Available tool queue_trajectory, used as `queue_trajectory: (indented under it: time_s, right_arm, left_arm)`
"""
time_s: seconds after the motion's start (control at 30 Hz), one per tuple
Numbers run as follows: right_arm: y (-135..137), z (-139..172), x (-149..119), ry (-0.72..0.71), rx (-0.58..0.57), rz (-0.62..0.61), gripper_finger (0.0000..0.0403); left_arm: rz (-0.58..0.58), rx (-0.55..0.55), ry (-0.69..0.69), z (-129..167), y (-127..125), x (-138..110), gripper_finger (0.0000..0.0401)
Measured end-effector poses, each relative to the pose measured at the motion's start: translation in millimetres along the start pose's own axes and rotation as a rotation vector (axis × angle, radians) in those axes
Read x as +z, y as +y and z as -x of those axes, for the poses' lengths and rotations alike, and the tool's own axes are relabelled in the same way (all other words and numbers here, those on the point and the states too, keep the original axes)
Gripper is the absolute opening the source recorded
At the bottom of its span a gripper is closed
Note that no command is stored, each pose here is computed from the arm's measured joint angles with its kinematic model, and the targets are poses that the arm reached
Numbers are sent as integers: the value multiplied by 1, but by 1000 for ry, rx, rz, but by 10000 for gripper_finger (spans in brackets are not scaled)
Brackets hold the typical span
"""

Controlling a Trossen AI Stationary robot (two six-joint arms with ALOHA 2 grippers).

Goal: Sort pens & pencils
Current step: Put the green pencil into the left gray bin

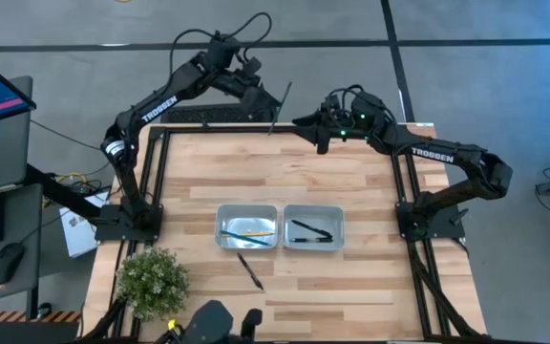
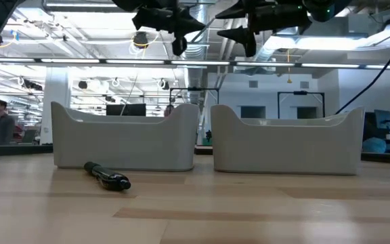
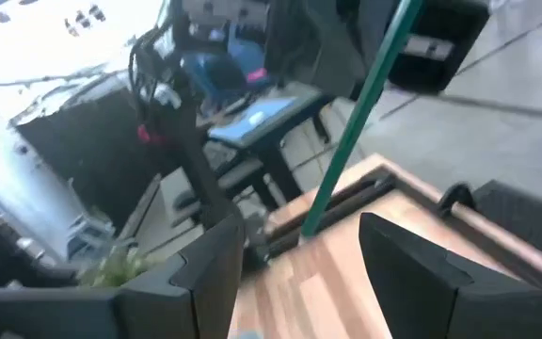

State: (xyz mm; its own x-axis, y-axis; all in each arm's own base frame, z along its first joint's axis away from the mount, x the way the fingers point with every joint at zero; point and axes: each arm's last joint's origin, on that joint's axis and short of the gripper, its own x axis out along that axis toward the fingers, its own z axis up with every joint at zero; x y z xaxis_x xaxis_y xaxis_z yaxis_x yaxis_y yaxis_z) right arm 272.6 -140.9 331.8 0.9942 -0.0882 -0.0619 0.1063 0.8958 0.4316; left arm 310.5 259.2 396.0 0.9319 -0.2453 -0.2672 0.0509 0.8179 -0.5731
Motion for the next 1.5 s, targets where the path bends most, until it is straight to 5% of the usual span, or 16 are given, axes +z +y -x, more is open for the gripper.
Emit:
queue_trajectory:
  time_s: [0.97, 1.5]
  right_arm:
    - [7, -1, 7, -104, -4, 12, 227]
    - [12, -3, 7, -112, 22, 78, 50]
  left_arm:
    - [-93, -80, -85, -34, -34, 9, 0]
    - [-109, -66, -92, -34, -35, 10, 0]
